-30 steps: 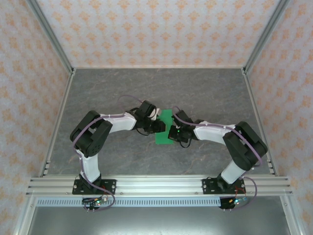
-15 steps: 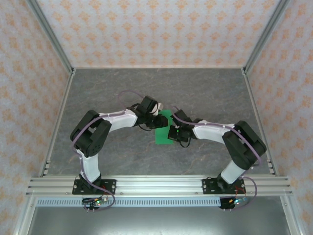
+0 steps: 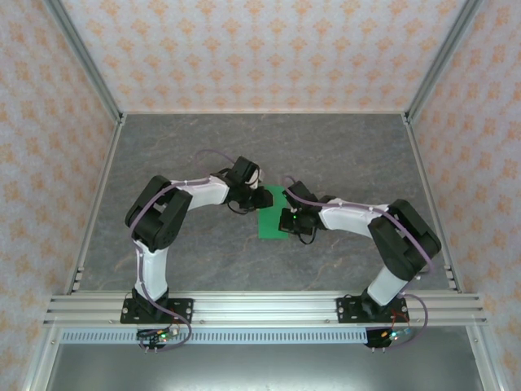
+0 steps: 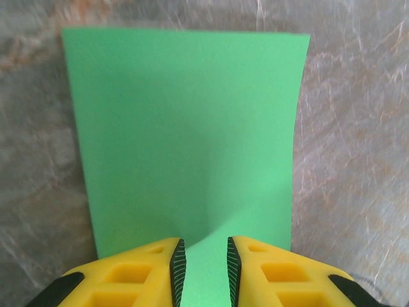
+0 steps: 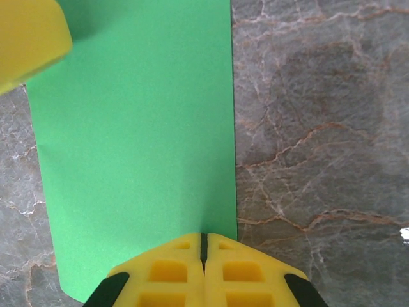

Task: Fold a paper plane with a square sheet of paper (fold left side to right side)
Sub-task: First fold the square sheet of paper in half at the center of the table.

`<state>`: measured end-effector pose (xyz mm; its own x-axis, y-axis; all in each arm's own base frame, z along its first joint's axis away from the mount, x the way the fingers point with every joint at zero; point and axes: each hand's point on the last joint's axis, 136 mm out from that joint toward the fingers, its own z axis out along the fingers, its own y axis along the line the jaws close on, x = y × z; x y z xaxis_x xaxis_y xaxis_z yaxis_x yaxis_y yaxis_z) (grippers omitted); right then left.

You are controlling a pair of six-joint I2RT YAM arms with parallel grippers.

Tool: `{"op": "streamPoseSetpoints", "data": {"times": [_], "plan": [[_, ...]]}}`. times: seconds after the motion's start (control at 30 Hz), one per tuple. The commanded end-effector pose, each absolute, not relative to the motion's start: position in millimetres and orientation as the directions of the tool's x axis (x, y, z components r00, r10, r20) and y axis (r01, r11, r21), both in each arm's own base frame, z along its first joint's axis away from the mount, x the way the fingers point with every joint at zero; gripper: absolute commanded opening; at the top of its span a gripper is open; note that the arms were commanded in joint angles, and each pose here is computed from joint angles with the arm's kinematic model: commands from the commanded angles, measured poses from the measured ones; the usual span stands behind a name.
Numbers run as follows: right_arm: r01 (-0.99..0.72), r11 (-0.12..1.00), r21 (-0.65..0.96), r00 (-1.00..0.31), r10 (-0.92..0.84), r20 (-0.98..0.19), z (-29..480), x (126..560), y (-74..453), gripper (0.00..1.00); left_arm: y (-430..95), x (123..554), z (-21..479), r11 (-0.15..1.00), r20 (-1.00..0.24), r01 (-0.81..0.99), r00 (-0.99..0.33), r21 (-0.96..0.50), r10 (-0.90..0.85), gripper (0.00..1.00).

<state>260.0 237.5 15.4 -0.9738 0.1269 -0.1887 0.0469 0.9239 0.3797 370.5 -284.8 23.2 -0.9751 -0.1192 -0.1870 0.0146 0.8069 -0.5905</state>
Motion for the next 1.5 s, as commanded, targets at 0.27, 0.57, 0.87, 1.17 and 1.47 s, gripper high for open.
{"op": "streamPoseSetpoints", "data": {"times": [0.27, 0.57, 0.87, 1.17, 1.47], "plan": [[0.085, 0.990, 0.113, -0.990, 0.096, -0.099, -29.0, 228.1, 182.5, 0.05, -262.5, 429.8, 11.8, 0.852, -0.219, -0.063, -0.954, -0.520, -0.204, 0.29], [0.084, 0.991, 0.109, -0.991, 0.094, -0.092, -31.1, 224.7, 180.0, 0.05, -262.1, 469.5, 16.7, 0.841, -0.229, -0.081, -0.944, -0.535, -0.237, 0.29], [0.082, 0.991, 0.107, -0.992, 0.092, -0.088, -31.7, 223.0, 179.0, 0.05, -268.7, 491.4, 16.1, 0.840, -0.234, -0.075, -0.943, -0.538, -0.235, 0.30], [-0.037, 0.967, 0.252, -0.979, 0.015, -0.202, 3.9, 244.9, 208.0, 0.07, -234.0, 486.7, 86.0, 0.828, -0.363, -0.023, -0.892, -0.561, -0.270, 0.34], [-0.125, 0.909, 0.399, -0.902, 0.064, -0.427, 80.6, 293.5, 205.6, 0.36, -206.1, 409.4, 138.7, 0.806, -0.435, 0.033, -0.854, -0.591, -0.284, 0.37]]}}
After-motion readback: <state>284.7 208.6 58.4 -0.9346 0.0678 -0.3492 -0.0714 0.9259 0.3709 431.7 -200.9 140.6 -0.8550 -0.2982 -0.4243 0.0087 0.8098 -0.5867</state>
